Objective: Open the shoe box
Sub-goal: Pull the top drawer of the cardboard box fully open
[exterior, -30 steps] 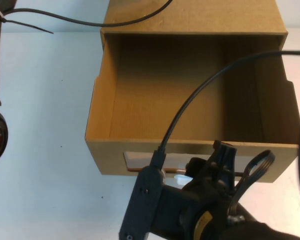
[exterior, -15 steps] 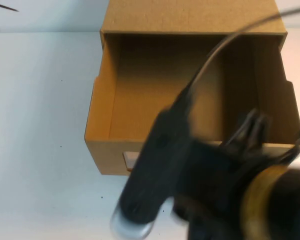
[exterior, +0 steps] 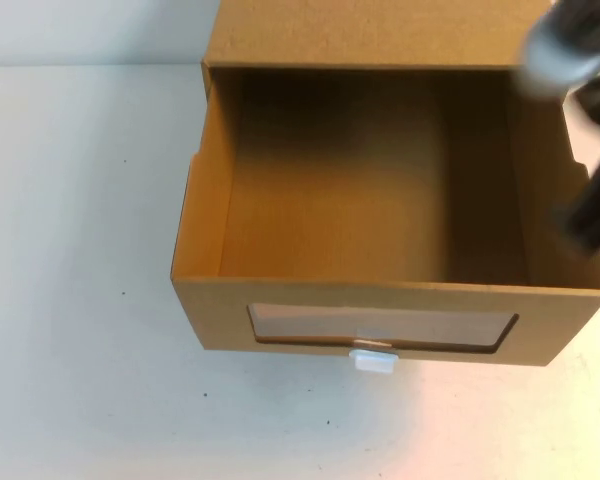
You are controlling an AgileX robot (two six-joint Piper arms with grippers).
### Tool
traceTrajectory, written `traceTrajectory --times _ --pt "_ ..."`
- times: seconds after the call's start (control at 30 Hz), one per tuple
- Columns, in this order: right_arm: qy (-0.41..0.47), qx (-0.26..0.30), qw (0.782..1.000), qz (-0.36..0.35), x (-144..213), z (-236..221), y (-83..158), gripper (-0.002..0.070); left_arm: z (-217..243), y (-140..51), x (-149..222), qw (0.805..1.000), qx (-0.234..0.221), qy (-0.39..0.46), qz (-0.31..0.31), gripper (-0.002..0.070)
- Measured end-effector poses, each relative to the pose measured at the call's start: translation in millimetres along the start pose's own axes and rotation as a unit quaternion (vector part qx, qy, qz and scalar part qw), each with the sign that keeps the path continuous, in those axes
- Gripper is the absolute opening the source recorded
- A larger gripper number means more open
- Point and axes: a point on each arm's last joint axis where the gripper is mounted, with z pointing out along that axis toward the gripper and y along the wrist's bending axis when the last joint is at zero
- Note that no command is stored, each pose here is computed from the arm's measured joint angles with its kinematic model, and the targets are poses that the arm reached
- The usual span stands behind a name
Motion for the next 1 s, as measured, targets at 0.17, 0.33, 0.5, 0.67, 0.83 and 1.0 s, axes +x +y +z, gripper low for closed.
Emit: traceTrajectory --times 0.17,0.33,0.5,0.67,0.83,1.0 --pt "0.020 0.071 0.996 0.055 11.3 2.3 -42.7 -0.0010 -18.8 -6.8 -0.4 1.000 -0.008 0.004 0.009 -0.0004" --pt "0.047 0.139 0.984 0.104 25.2 3.0 -78.2 -0.0012 -9.5 -4.9 22.6 0.998 -0.001 0.066 -0.003 -0.0004" --pt "0.061 0.162 0.974 0.144 33.9 9.4 -98.2 -0.0013 -3.8 2.5 64.9 0.991 -0.043 0.129 -0.010 -0.0004" --pt "0.055 0.150 0.971 0.179 37.6 14.8 -107.3 -0.0013 -43.0 -11.7 100.6 0.991 -0.086 0.099 0.008 -0.0004" --pt "0.060 0.143 0.968 0.199 40.3 16.5 -109.8 -0.0013 -87.9 -33.8 152.5 0.993 -0.117 0.030 0.015 -0.0004" --pt "0.050 0.121 0.969 0.207 37.3 20.9 -106.1 -0.0013 -129.6 -54.5 203.6 0.988 -0.146 -0.045 0.023 -0.0004"
